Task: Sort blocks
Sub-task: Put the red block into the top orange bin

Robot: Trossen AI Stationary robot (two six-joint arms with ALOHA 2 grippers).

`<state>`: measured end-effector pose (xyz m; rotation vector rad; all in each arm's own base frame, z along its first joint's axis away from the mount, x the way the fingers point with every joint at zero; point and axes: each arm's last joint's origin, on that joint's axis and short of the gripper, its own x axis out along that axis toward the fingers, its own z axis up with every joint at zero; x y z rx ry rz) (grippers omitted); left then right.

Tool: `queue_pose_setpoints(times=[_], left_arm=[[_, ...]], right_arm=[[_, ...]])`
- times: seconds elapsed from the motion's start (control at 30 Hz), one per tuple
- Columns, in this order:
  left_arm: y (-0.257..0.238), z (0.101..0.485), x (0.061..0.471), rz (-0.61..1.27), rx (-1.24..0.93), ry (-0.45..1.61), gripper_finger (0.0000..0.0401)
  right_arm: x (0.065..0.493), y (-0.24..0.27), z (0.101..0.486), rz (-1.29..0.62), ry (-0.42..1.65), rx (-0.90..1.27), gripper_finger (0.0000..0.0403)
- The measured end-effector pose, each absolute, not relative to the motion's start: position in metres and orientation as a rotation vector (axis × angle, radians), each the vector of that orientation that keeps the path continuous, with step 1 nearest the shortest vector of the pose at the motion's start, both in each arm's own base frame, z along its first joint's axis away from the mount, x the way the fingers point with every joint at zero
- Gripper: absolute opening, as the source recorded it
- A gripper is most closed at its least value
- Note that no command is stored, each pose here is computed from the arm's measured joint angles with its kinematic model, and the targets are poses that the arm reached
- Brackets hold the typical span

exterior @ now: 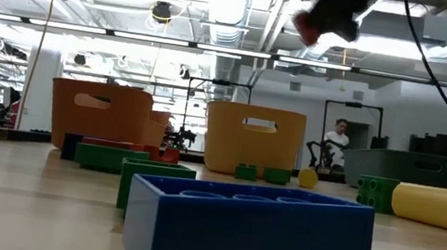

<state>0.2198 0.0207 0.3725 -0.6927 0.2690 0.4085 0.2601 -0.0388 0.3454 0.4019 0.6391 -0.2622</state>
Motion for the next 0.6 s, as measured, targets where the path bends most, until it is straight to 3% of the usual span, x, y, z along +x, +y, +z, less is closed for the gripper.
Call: queue_pose_setpoints(times=[0.27,0.6], left_arm=[[0.001,0.372,0.254,0.161,-0.514,0.229,0.0272],[-0.012,0.367,0.276,0.120,-0.446,0.174,0.0272]], right_arm=[[0.306,-0.036,0.379,-0.052,0.133,0.400,0.0108],[0.343,-0.021,0.391,0.117,0.041,0.380,0.0108]])
